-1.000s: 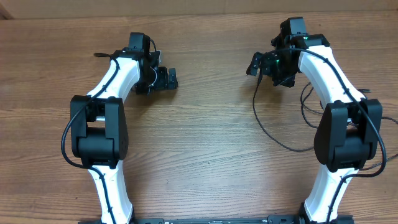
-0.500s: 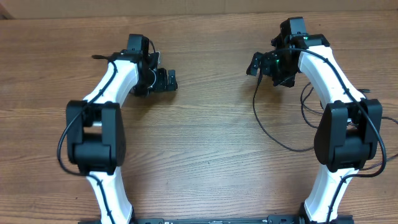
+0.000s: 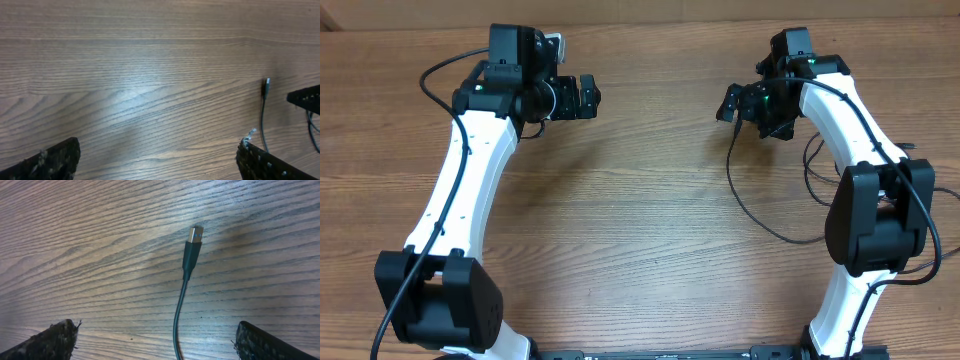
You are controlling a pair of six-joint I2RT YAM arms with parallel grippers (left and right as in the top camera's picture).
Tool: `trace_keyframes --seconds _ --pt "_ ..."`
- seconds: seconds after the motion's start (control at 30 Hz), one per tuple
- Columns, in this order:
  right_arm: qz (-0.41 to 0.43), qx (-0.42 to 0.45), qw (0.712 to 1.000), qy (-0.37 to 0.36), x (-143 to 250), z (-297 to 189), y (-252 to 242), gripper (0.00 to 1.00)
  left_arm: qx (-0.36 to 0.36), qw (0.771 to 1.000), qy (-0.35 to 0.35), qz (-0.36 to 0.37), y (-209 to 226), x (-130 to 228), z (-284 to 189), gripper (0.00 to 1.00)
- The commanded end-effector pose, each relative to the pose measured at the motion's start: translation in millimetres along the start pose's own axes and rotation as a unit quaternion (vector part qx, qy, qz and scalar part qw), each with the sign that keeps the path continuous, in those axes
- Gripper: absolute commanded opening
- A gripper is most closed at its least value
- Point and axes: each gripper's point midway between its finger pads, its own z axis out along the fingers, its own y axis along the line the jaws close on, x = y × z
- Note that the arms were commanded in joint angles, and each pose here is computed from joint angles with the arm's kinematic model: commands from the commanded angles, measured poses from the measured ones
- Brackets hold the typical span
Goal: Untangle cables
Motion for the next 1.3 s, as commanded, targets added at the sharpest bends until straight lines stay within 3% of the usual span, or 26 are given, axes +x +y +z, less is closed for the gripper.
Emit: trace_keyframes --seconds 0.0,0.13,0.37,0.6,0.93,1.27 --pt "-0.001 -0.002 1.000 -0.009 -4 -5 2 1.00 -0.006 0.999 -0.027 0.021 -5 -10 -22 0.99" --pt "-0.001 -0.002 1.000 -0.009 -4 -5 2 1.00 -0.055 0.998 0.000 0.025 11 8 -32 1.00" --pt "-0.001 -0.002 1.000 -0.009 -4 -5 2 1.00 -0.061 0.995 0.036 0.076 28 52 -3 0.99" --pt "-0.001 -0.002 1.000 -0.009 -4 -5 2 1.00 -0.056 0.994 -0.020 0.089 42 83 27 1.00" --pt "-0.001 -0.002 1.000 -0.009 -4 -5 2 1.00 -0.056 0.979 -0.155 0.117 50 117 17 1.00" --pt "-0.001 -0.002 1.000 -0.009 -4 -5 2 1.00 -0.095 0.974 -0.173 0.112 70 169 2 0.99"
